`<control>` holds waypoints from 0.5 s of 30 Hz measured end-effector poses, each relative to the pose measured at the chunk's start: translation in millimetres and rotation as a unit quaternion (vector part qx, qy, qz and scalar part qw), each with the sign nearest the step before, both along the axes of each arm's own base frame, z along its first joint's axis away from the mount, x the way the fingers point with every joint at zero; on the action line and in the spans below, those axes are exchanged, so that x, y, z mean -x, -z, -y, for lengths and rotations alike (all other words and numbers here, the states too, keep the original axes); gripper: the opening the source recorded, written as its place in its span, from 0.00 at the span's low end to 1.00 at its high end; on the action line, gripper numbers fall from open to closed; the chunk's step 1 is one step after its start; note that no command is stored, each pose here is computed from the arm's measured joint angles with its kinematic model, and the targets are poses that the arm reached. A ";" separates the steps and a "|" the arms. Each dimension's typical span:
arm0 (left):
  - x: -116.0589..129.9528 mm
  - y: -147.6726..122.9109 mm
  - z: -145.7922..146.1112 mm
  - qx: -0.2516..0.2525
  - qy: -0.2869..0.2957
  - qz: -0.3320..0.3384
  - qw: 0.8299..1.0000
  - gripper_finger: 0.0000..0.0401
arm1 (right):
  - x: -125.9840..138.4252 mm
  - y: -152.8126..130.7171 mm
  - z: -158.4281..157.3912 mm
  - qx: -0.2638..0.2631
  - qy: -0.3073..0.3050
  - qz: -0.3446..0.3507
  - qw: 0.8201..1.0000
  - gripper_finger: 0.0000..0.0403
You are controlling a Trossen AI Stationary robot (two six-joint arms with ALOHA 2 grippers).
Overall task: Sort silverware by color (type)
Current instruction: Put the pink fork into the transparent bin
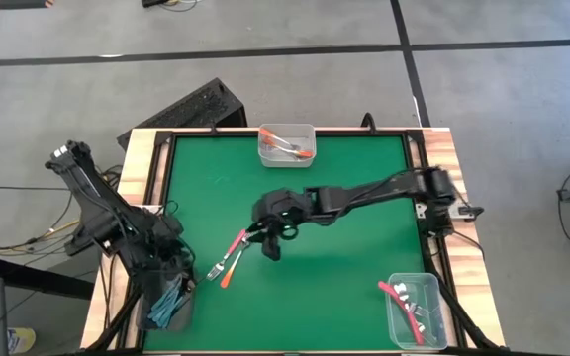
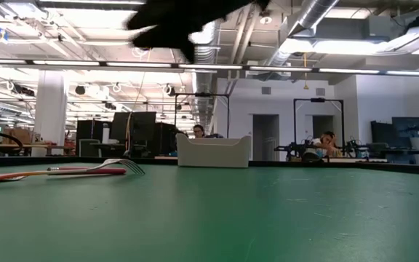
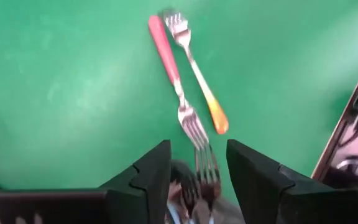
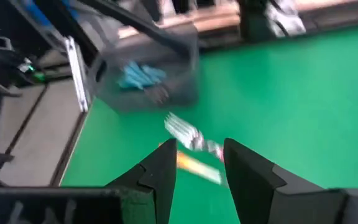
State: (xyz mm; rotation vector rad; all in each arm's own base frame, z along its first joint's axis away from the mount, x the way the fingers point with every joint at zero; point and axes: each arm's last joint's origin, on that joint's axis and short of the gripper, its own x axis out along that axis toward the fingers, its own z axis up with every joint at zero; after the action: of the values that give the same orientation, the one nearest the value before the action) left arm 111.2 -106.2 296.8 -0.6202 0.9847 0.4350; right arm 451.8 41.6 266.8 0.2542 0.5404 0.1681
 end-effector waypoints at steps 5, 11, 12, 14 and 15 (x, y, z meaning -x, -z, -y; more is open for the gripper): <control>3.1 0.3 -4.1 -0.017 -0.009 -0.006 1.000 0.35 | -35.7 26.4 -2.9 0.052 -0.031 -0.001 0.998 0.39; 4.3 4.1 0.3 0.018 -0.005 -0.059 0.998 0.35 | -76.4 53.2 -2.1 0.102 -0.056 -0.004 0.993 0.39; 4.2 4.5 0.7 0.019 -0.004 -0.062 0.998 0.35 | -83.5 57.5 -1.7 0.111 -0.060 0.004 0.992 0.39; 3.9 5.3 1.6 0.022 -0.003 -0.068 0.997 0.35 | -95.0 69.3 -0.8 0.127 -0.070 -0.001 0.989 0.39; 3.6 5.7 2.0 0.021 -0.003 -0.070 0.997 0.35 | -101.6 73.8 -1.1 0.135 -0.075 0.006 0.988 0.39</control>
State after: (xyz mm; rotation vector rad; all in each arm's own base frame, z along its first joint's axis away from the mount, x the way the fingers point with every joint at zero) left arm 107.5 -108.2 291.1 -0.6377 1.1278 0.4681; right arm 553.4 42.7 193.0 -0.0523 0.5643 0.2392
